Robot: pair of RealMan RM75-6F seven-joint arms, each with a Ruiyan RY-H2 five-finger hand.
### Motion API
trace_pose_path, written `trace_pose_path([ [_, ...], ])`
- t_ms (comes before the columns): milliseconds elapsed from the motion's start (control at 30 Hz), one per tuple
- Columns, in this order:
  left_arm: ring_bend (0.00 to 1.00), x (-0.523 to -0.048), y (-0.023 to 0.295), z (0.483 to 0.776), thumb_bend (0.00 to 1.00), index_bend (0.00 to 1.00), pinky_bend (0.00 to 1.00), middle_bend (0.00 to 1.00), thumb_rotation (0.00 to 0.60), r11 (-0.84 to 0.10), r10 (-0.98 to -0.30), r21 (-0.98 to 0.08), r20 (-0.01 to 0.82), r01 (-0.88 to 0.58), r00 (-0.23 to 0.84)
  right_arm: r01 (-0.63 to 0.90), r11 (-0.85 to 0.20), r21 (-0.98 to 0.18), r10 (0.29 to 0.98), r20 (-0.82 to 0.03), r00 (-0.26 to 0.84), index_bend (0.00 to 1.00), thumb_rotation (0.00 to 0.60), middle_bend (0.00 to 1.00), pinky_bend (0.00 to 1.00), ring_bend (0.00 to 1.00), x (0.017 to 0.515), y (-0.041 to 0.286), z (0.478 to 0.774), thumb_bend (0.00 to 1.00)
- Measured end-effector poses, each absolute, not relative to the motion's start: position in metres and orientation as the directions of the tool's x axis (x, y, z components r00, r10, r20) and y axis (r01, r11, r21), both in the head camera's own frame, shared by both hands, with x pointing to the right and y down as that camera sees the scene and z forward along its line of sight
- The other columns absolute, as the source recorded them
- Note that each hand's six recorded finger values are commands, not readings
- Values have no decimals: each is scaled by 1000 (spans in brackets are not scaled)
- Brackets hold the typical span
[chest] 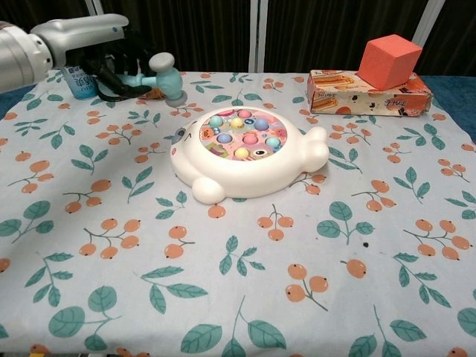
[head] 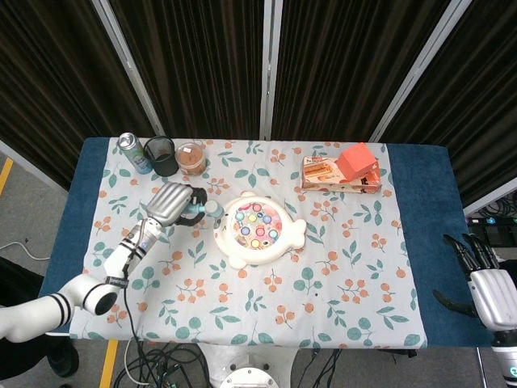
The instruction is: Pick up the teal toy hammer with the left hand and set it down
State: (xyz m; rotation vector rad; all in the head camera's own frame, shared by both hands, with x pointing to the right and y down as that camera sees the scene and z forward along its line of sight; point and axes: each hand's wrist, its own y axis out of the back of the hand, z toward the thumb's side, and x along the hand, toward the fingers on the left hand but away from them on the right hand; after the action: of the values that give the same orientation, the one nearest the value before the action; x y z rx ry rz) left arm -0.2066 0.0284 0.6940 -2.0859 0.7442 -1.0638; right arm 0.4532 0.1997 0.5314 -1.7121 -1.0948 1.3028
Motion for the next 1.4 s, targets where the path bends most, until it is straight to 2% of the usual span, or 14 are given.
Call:
trace_pose_path([
  [267, 519, -170, 20, 706, 617, 680, 563, 634, 600, -644, -658, -764, 530, -34, 535, 209, -388, -898, 921, -369, 122, 23, 600, 180, 25, 0, 457, 203, 532, 75],
  [533, 524, -159, 9, 706, 628, 680, 570, 635, 600, -662, -654, -749, 555, -34, 513, 213, -387, -897, 922, -370, 115, 23, 600, 180, 25, 0, 461, 203, 532, 75],
  [900, 524, -149, 12, 717, 632, 682, 575, 637, 600, -682, -615, -729, 611, 54, 499, 218, -389, -895, 921, -375, 105, 24, 600, 180, 25, 0, 465, 204, 534, 75],
  [1200, 524, -147, 7, 697, 632, 683, 578, 637, 600, -672, -629, -740, 586, 22, 511, 220, -388, -895, 922, -373, 104, 23, 600, 181, 24, 0, 465, 204, 534, 75],
  [1400, 524, -143, 10, 710, 632, 683, 579, 637, 600, -692, -607, -720, 619, 50, 498, 221, -389, -894, 921, -377, 97, 24, 600, 181, 24, 0, 467, 205, 535, 74],
])
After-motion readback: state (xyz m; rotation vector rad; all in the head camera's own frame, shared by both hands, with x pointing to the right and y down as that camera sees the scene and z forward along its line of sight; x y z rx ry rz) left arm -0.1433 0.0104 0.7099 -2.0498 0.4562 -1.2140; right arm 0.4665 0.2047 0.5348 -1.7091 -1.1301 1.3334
